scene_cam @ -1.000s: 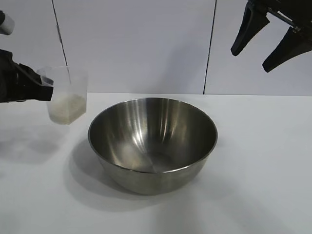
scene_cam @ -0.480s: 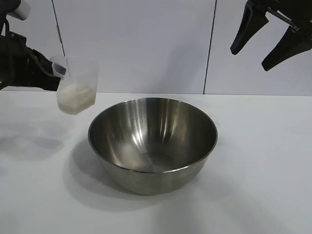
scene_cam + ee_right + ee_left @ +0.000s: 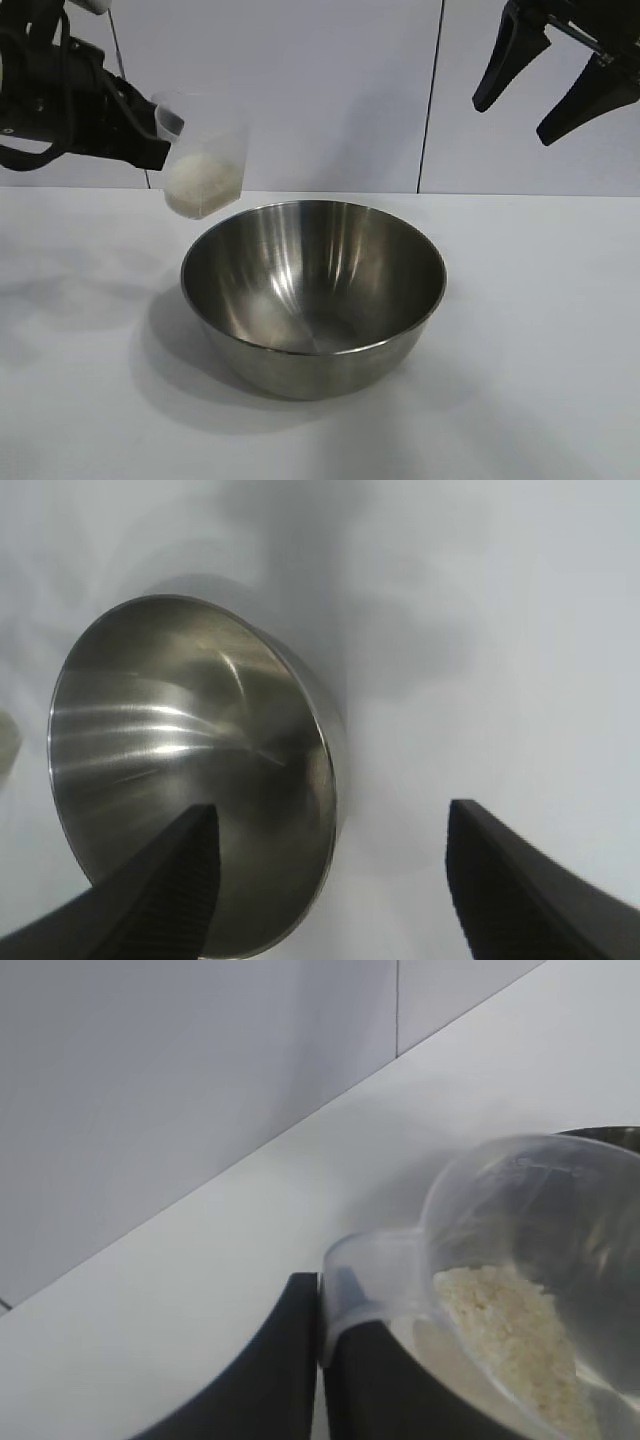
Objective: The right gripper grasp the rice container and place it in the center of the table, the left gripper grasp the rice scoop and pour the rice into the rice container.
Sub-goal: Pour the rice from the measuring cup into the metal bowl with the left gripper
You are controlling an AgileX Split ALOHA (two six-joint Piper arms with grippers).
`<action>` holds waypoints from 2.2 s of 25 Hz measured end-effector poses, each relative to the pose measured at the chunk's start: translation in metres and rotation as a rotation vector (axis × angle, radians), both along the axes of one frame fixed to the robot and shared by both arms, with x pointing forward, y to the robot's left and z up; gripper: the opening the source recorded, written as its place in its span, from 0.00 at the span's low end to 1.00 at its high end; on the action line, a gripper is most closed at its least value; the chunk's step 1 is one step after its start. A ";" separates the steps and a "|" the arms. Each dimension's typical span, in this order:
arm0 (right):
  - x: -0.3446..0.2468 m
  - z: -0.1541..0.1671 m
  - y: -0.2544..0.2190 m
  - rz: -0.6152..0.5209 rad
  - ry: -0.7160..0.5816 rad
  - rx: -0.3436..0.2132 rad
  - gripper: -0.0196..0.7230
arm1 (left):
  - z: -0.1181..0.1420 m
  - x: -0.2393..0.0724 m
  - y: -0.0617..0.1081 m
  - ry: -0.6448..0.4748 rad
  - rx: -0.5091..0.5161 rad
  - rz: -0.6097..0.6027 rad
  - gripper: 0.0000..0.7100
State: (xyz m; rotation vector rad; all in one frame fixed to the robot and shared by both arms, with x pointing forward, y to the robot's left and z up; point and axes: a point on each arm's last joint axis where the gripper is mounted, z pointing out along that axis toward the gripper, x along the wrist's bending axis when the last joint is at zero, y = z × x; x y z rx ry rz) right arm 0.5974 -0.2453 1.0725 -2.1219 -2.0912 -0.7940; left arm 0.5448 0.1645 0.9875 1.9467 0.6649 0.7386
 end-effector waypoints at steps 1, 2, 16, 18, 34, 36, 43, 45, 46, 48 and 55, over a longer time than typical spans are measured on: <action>0.000 0.000 0.000 0.000 0.000 0.000 0.63 | 0.000 -0.001 -0.002 0.000 0.000 -0.007 0.01; 0.000 0.000 0.000 0.000 0.000 0.001 0.63 | 0.000 -0.001 -0.003 0.000 0.000 -0.010 0.01; 0.000 0.000 0.000 0.000 0.000 0.001 0.63 | -0.001 -0.009 -0.018 -0.138 0.177 -0.155 0.01; 0.000 0.000 0.000 0.000 0.000 0.001 0.63 | 0.000 -0.007 -0.017 -0.170 0.226 -0.167 0.01; 0.000 0.000 0.001 -0.002 -0.002 0.009 0.63 | 0.016 0.006 -0.028 -0.259 0.493 -0.199 0.01; 0.000 0.000 0.001 -0.002 -0.002 0.010 0.63 | 0.016 0.004 -0.032 -0.275 0.517 -0.224 0.01; 0.000 0.001 0.001 -0.003 -0.002 0.016 0.63 | 0.013 0.004 -0.030 -0.277 0.589 -0.241 0.01; 0.000 0.001 0.001 -0.003 -0.002 0.016 0.63 | 0.013 0.004 -0.030 -0.280 0.596 -0.244 0.01; 0.000 0.001 0.001 -0.003 -0.002 0.016 0.63 | 0.014 0.004 -0.030 -0.283 0.602 -0.246 0.01; 0.000 0.001 0.001 -0.003 -0.002 0.016 0.63 | 0.017 0.005 -0.033 -0.294 0.620 -0.251 0.01; 0.000 0.001 0.001 -0.004 -0.001 0.020 0.63 | 0.033 0.005 -0.050 -0.392 0.666 -0.309 0.01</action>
